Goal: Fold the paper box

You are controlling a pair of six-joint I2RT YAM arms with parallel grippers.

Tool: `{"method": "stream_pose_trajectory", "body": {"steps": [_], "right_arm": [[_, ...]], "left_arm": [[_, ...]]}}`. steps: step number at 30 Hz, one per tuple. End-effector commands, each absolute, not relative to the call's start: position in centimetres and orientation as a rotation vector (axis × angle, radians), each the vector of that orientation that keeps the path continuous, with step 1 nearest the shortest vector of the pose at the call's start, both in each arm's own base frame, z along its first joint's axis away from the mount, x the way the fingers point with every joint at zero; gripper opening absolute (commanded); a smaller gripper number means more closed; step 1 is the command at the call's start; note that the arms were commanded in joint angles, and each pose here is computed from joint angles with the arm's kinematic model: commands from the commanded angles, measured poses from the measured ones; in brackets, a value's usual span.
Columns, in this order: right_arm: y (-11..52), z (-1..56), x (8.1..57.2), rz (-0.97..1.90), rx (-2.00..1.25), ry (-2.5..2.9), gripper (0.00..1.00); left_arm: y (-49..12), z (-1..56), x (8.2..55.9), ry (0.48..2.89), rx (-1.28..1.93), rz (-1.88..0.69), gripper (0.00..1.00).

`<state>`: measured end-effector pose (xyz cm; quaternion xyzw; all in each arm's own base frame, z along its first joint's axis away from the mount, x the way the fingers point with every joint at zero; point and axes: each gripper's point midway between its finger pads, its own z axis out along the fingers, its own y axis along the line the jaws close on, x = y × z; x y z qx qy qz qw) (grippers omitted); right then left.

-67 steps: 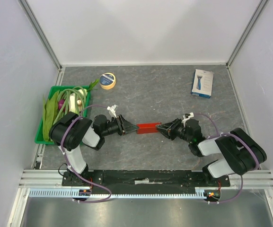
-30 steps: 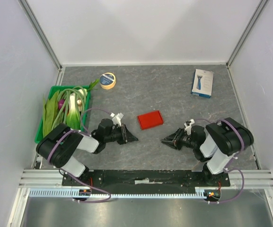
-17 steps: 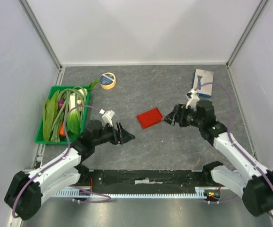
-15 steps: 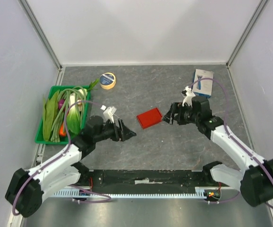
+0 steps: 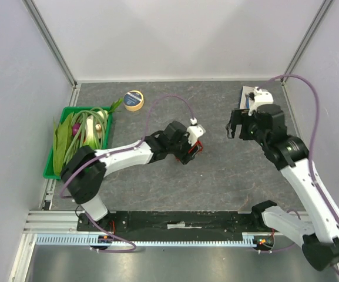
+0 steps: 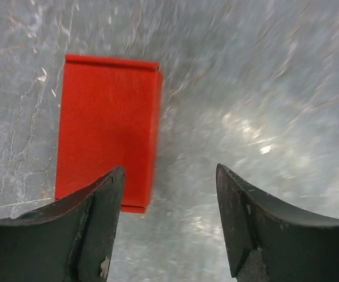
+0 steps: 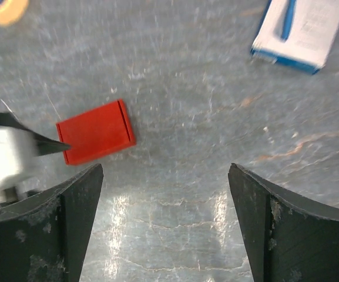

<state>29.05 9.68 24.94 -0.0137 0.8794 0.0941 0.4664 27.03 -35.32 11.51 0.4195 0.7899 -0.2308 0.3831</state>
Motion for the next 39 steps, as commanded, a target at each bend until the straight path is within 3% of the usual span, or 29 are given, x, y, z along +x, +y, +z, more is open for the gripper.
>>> {"method": "stream_pose_trajectory", "body": {"steps": [1, 8, 18, 21, 26, 39], "right_arm": [[7.2, 28.8, 27.2, 0.126, -0.056, 2.068, 0.96], [7.5, 27.0, 26.1, 0.156, -0.080, 2.112, 0.96], [8.6, 26.1, 25.6, 0.231, -0.107, 2.127, 0.96], [8.5, 26.1, 25.9, 0.216, -0.117, 2.129, 0.96], [8.7, 26.0, 26.4, 0.209, -0.131, 2.145, 0.96], [9.2, 23.7, 28.6, 0.159, -0.150, 2.233, 0.96]], "left_arm": [[-34.0, 7.3, 28.4, 1.908, 1.446, -0.304, 0.69], [-35.8, 4.4, 29.2, 1.822, 1.596, -0.197, 0.59], [-33.3, -0.3, 33.4, 1.669, 1.789, 0.179, 0.33], [-32.1, -0.8, 36.0, 1.564, 1.844, 0.323, 0.29], [-30.4, -0.2, 40.0, 1.501, 1.842, 0.354, 0.26], [-25.9, -0.2, 55.0, 1.554, 1.713, 0.471, 0.18]]}}
